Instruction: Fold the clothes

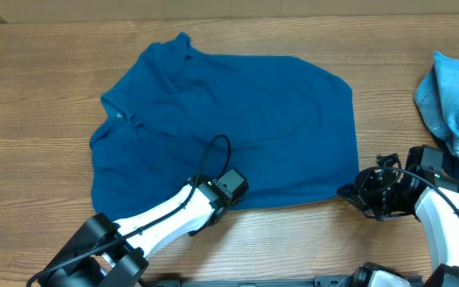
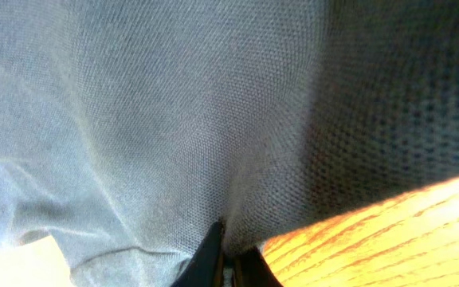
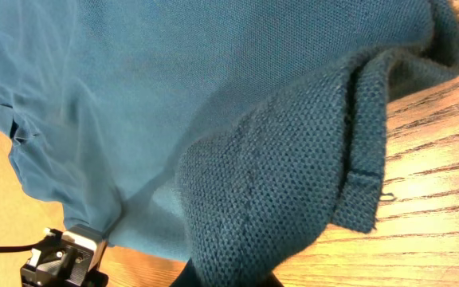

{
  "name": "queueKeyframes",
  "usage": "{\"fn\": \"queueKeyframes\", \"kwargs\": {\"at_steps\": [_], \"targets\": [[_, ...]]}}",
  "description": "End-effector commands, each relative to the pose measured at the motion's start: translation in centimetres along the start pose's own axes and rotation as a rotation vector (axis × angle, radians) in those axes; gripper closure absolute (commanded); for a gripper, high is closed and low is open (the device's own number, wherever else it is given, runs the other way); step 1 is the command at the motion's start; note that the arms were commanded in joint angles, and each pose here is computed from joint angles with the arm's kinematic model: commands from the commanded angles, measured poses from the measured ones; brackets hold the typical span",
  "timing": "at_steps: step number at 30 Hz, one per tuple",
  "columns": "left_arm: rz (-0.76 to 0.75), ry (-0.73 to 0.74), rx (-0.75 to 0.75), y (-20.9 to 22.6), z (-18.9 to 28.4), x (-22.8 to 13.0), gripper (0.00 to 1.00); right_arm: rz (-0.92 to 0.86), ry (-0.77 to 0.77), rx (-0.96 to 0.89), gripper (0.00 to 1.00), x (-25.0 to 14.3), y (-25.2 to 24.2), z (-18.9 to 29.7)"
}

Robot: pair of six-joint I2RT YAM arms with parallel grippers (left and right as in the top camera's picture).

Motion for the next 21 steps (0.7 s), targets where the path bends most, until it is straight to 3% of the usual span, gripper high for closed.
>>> {"fn": "queueKeyframes", "kwargs": {"at_steps": [1,21], "targets": [[-0.005,-0.009,0.040,0.6,0.7,0.6,0.96,0.034,-0.033,0.010,0.96,0.7,0.7,0.7],[0.014,-0.084,0.086,2.3,1.9,2.9,0.96,0.131,-0.084,0.087,0.96,2.0,2.2,1.2]]}}
Point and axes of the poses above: each gripper's point midway between its finger pads, its own z axis back along the fingers, its own y axis along the line the jaws close on, x = y × z, the point moved 4 cm from there along z, back along the fingers, and after that the axes turned 10 degrees about z, right-handed, at the moved point
